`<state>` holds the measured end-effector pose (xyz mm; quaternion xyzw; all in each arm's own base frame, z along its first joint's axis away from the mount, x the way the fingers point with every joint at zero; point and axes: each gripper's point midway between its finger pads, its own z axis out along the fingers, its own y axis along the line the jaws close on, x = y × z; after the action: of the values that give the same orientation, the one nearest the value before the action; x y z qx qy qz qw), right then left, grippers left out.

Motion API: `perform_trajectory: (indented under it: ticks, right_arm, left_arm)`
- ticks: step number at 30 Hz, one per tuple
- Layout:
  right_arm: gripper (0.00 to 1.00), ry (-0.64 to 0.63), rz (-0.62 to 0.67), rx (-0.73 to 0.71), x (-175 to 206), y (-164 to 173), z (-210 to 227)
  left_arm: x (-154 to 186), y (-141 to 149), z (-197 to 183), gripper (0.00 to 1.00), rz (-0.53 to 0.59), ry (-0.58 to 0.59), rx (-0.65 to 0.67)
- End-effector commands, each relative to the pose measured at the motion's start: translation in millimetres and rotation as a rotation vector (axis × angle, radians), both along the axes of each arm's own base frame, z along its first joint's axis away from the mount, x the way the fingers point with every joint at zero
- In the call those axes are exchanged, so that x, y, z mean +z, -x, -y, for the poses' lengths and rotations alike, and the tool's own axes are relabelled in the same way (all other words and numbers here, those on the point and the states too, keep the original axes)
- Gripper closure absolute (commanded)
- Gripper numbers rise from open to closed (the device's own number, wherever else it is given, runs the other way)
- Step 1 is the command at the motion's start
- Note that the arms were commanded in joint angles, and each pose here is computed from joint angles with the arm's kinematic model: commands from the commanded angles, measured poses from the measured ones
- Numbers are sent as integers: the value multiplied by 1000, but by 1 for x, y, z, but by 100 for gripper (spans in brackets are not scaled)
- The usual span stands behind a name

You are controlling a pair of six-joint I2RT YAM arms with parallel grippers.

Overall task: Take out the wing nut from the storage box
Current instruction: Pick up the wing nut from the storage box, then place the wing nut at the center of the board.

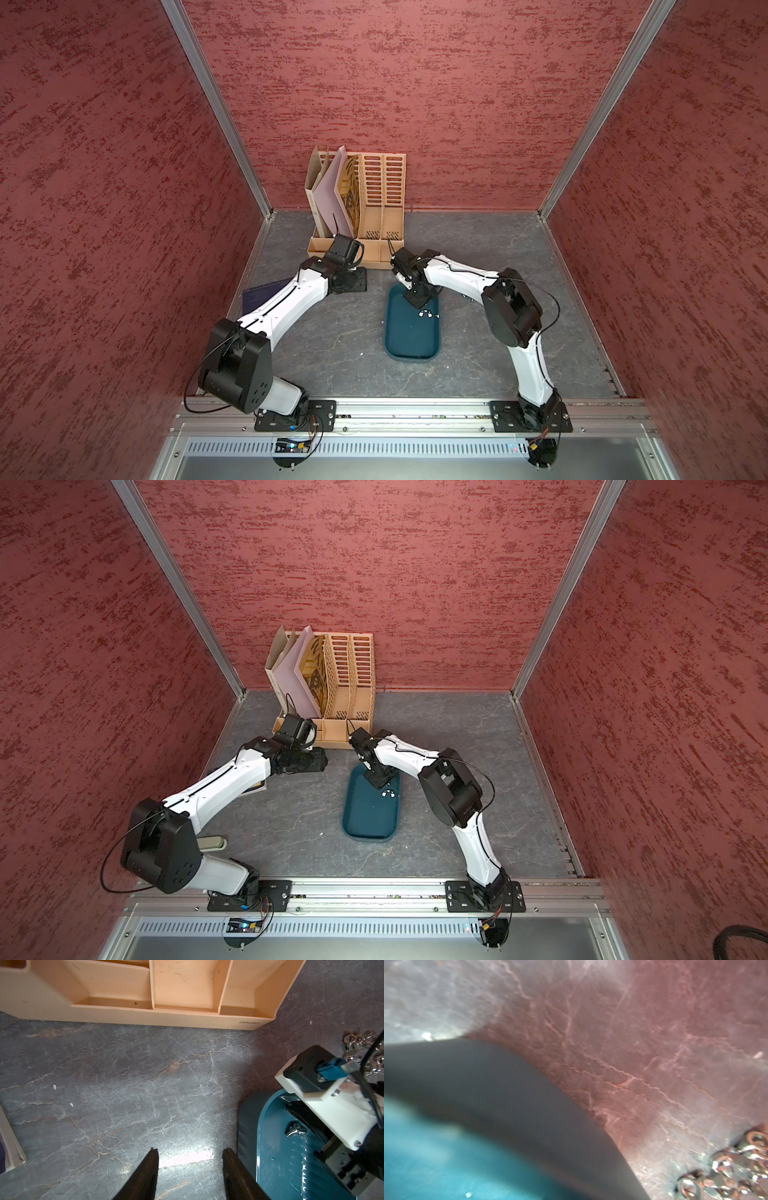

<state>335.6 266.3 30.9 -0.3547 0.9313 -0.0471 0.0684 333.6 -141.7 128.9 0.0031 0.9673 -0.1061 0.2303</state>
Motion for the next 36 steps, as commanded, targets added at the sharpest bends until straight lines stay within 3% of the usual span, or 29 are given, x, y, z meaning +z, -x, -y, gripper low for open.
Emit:
perform_trajectory:
  ticks: [1, 12, 21, 36]
  right_arm:
    - [97, -94, 41, -18, 28, -3, -8]
    - [98, -262, 106, -61, 83, -4, -10]
    - [98, -320, 153, -128, 111, -4, 13]
    - [99, -296, 184, -383, 85, -19, 109]
  left_arm:
    - [13, -3, -1, 47, 35, 14, 2]
    - [16, -2, -2, 47, 44, 12, 6]
    - [16, -4, 3, 47, 45, 19, -5]
    - [15, -6, 9, 47, 44, 21, -22]
